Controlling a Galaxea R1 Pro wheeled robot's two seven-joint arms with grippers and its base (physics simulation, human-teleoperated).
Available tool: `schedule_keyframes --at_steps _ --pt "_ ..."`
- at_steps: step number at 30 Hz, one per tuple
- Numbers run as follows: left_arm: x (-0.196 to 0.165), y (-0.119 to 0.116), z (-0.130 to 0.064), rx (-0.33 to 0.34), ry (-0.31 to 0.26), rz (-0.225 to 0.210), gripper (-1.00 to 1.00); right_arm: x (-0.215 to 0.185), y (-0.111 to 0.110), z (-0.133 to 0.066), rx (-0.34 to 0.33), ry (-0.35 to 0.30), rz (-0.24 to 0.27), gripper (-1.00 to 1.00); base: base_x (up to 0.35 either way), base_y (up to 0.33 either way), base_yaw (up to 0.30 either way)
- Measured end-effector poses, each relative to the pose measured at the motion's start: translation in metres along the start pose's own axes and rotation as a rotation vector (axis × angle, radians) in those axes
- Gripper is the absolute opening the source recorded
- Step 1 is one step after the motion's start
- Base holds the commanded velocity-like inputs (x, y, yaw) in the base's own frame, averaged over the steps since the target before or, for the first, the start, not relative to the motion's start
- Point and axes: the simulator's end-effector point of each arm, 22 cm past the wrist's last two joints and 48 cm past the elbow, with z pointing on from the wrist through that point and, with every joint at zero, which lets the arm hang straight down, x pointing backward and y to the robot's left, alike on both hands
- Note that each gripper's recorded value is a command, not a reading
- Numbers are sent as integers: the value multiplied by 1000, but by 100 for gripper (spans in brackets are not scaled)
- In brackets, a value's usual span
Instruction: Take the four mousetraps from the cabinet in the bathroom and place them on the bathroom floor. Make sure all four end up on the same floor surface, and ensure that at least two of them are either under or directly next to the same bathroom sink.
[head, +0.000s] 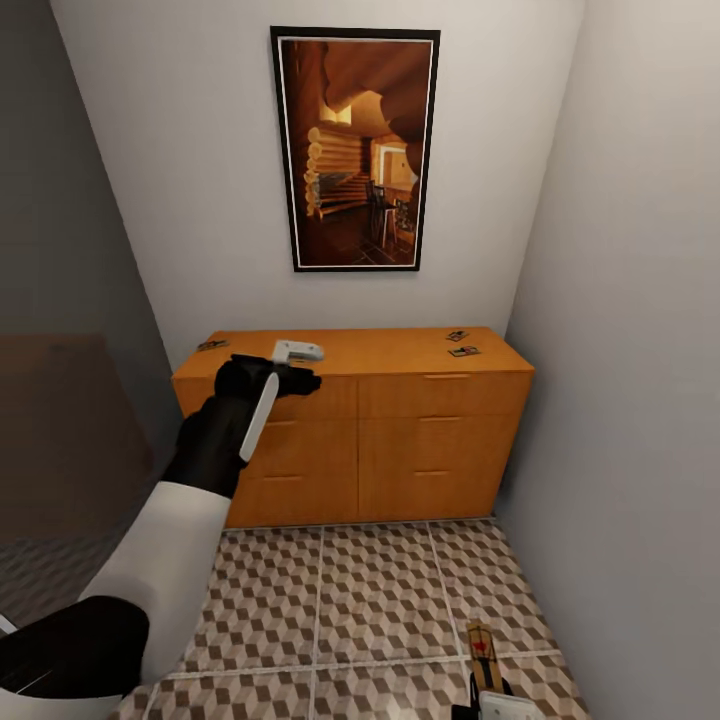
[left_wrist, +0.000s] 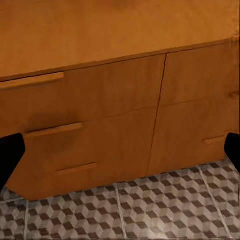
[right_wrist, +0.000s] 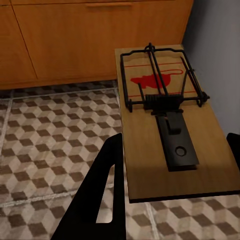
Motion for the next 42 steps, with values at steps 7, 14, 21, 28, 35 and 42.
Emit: schedule_keyframes --at_steps 7,14,21,28,35,42 --pt "-25 -11 -17 31 -72 37 100 0 4 0 -7 0 3 -100 0 0 0" --pt "-30 -9 -22 28 -90 46 100 -1 6 -1 -10 -1 5 -100 0 0 -19" --pt "-34 -8 -27 26 -97 48 100 -5 8 -1 -12 -9 8 -100 3 0 -53" --pt "-38 -8 -32 26 -104 49 100 -10 9 0 -13 -21 10 -100 119 0 -8" --pt "-42 -7 -38 24 -112 51 100 -15 9 0 -13 -32 11 -100 206 0 -1" --pt "-46 -6 -43 20 -121 52 100 -20 9 1 -13 -42 13 -100 123 0 0"
